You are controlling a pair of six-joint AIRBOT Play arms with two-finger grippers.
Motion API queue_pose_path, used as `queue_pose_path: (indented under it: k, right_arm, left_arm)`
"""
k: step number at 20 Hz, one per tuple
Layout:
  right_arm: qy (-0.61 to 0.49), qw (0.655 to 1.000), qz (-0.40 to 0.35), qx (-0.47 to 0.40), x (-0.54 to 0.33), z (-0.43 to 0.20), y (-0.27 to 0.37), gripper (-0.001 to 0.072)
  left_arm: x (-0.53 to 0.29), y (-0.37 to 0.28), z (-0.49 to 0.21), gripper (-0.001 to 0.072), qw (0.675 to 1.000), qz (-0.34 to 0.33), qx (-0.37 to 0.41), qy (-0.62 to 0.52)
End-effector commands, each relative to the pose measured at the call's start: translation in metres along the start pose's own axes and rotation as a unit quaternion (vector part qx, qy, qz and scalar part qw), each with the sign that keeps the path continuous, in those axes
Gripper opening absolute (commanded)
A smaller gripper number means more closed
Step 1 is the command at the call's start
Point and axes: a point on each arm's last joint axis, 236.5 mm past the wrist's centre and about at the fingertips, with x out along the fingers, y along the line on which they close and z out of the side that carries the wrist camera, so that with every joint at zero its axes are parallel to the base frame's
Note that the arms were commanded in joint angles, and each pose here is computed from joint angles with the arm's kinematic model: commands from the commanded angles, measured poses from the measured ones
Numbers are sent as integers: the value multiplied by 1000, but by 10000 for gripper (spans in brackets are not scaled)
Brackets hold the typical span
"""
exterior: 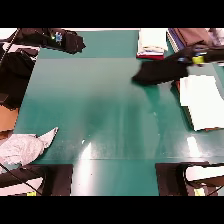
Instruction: Fold the shirts.
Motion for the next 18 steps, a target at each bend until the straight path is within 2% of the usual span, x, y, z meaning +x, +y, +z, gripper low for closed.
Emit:
queue_pose_path:
  k: [1, 4, 7, 13, 18]
  right_arm:
    - [-72, 994, -65, 52, -67, 30, -77, 15]
    - [-122, 985, -91, 75, -90, 49, -112, 15]
    - [-165, 978, -104, 72, -102, 67, -119, 15]
    - [-277, 952, -126, 16, -158, 111, -88, 15]
    - [-270, 955, -124, -5, -183, 100, -61, 16]
  left_arm:
    - [0, -3, 3, 24, 1000, -3, -11, -7]
    - [0, -3, 3, 24, 1000, -3, -12, -7]
    - [0, -3, 3, 24, 1000, -3, -12, -7]
    - [0, -3, 3, 24, 1000, -3, -12, -6]
    - [0, -3, 3, 24, 1000, -4, -12, -6]
